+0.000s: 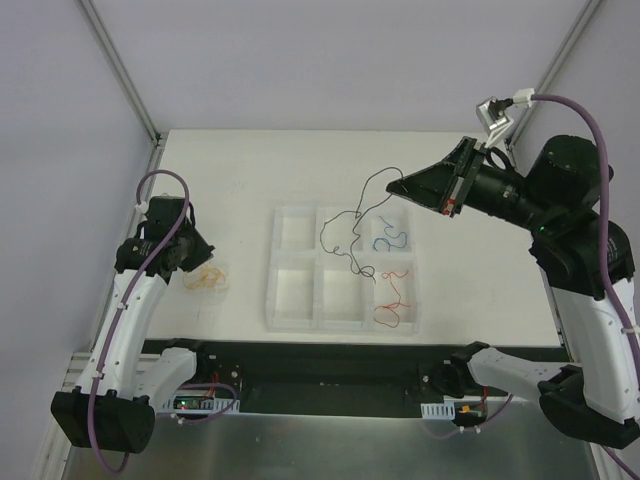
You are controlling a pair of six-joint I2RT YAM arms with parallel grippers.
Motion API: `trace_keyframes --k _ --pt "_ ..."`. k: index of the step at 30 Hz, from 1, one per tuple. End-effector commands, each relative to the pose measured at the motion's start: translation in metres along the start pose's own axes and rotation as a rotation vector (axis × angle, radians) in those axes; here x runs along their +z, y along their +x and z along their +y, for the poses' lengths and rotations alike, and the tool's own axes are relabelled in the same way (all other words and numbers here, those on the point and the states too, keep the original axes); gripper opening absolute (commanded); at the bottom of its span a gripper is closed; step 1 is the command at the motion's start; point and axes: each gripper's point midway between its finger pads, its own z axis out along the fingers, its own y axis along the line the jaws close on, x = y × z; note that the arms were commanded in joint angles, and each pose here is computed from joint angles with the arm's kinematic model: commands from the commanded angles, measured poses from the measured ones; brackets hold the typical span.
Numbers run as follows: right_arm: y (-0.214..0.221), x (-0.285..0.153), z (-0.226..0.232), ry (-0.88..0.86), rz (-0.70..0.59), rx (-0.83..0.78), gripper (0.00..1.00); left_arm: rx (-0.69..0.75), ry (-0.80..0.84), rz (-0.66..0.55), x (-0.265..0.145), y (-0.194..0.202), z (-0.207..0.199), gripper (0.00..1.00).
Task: Untangle the cables
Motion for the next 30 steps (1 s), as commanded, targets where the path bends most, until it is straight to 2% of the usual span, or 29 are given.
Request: trace_keyframes --k 1,6,11,17,20,25,30 --pt "-0.005 0.015 -0.007 -0.007 -0.022 -0.010 0.00 0.011 0.029 -0.021 -0.016 -0.008 -0.007 0.00" --pt "0.007 0.036 -0.048 0.074 0.025 -0.024 0.00 0.020 0.054 -0.054 -0.032 -0.020 -0.015 0.00" --pt "0.018 0.041 -0.062 0.093 0.069 -0.027 0.00 0.030 0.068 -0.104 -0.052 -0.035 -0.021 0.00" --pt "0.024 0.031 -0.030 -0.011 0.106 -0.078 0.00 0.035 0.077 -0.145 -0.064 -0.048 -0.028 0.00" --pt "0.018 0.030 -0.033 0.024 0.083 -0.107 0.00 0.031 0.074 -0.152 -0.065 -0.052 -0.030 0.00" --pt "-0.004 0.038 -0.066 0.202 -0.002 -0.143 0.00 0.032 0.084 -0.147 -0.067 -0.057 -0.036 0.00" --pt "-0.038 0.067 -0.083 0.235 -0.068 -0.187 0.00 0.017 0.115 -0.136 -0.072 -0.055 -0.042 0.00"
